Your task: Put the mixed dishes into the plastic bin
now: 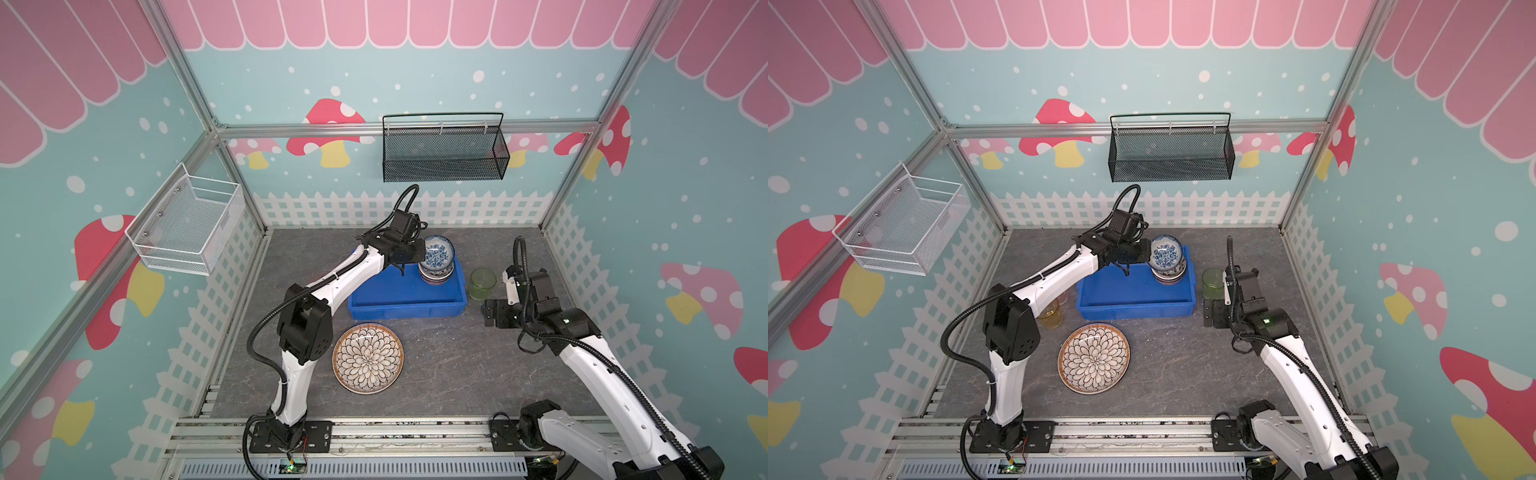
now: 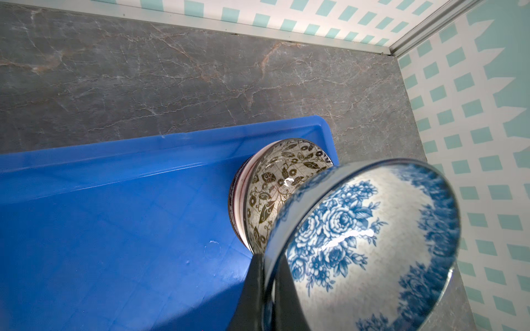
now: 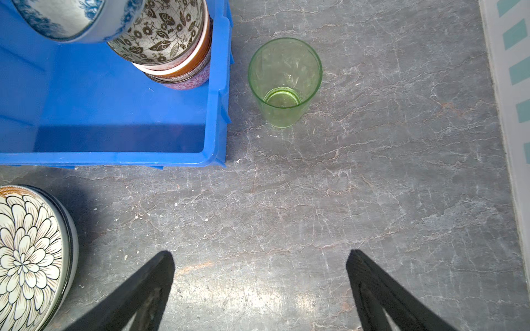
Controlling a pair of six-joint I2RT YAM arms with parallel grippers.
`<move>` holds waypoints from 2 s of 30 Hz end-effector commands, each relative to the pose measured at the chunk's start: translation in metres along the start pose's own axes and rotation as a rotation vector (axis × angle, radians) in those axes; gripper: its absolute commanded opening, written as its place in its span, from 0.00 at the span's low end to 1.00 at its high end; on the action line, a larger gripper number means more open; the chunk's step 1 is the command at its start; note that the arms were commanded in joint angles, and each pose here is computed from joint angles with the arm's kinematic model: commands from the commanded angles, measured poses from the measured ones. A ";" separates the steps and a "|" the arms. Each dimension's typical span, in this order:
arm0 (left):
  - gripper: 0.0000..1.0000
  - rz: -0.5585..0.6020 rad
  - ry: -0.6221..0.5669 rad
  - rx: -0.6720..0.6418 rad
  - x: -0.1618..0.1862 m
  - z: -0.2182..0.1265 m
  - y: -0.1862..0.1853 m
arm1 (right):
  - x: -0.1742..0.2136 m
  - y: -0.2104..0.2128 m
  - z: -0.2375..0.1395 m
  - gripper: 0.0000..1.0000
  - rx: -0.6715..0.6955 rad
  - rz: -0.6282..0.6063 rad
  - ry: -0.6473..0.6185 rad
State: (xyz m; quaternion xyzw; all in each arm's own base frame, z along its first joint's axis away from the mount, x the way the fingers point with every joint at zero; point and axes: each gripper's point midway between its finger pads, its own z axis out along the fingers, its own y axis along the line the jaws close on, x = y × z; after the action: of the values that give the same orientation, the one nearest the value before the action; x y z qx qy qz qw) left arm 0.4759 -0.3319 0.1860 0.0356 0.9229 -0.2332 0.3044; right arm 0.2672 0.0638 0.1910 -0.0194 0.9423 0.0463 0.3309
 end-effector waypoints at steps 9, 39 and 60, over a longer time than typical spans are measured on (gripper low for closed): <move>0.00 0.030 -0.046 0.041 -0.017 0.020 -0.006 | 0.007 -0.004 0.007 0.97 0.013 0.012 0.032; 0.05 0.018 -0.010 0.051 -0.008 0.049 -0.003 | 0.016 -0.006 0.019 0.97 0.001 0.024 0.065; 0.35 0.007 0.007 0.068 -0.005 0.051 -0.006 | 0.018 -0.007 0.019 0.97 -0.004 0.030 0.066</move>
State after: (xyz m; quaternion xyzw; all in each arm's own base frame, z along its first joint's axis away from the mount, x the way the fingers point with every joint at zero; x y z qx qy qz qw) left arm 0.5027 -0.3531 0.1501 0.0463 0.9205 -0.2499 0.2968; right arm 0.2666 0.0605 0.1676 -0.0090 0.9521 0.0517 0.3012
